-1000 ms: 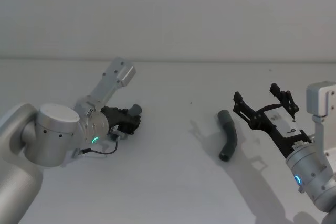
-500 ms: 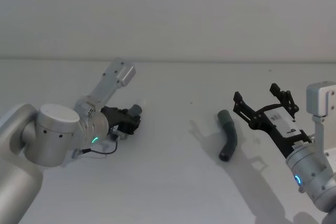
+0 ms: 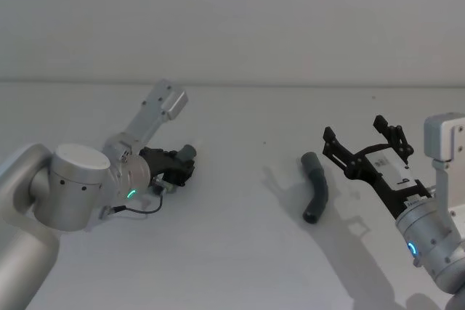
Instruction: Use both hands to pick up one end of the pipe from the table, align the ends, and insert them.
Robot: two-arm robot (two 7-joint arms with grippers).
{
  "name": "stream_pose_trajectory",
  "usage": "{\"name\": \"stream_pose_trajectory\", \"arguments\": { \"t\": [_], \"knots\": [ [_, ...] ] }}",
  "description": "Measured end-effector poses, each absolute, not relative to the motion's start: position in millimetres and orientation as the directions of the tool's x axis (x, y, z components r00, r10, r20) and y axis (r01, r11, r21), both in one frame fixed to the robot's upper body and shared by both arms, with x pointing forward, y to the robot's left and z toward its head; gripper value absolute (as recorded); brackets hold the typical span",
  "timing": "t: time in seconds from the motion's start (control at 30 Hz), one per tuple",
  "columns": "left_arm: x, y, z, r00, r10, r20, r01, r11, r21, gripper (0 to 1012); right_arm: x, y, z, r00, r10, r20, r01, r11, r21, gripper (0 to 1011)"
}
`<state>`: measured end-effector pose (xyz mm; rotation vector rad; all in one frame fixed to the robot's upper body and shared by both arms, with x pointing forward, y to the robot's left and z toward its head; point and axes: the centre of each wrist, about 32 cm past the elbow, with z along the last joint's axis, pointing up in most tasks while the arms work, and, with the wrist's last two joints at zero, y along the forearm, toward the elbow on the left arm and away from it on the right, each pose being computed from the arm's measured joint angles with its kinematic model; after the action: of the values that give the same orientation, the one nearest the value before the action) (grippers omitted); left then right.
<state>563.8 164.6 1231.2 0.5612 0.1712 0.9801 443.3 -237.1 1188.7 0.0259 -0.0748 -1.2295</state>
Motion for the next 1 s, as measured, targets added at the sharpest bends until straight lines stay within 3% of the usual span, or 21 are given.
{"name": "stream_pose_trajectory", "arguments": {
  "t": [0.43, 1.0],
  "knots": [
    [563.8, 164.6, 1231.2, 0.557, 0.823, 0.11, -0.737, 0.429, 0.522, 358, 442.7, -232.9, 1196.6, 0.339, -0.938, 0.075, 0.94, 0.34, 0.009, 1002],
    [563.8, 164.6, 1231.2, 0.557, 0.823, 0.11, -0.737, 0.429, 0.522, 359, 446.0, -201.4, 1223.3, 0.36, -0.922, 0.144, 0.919, 0.323, -0.227, 1001]
  ]
}}
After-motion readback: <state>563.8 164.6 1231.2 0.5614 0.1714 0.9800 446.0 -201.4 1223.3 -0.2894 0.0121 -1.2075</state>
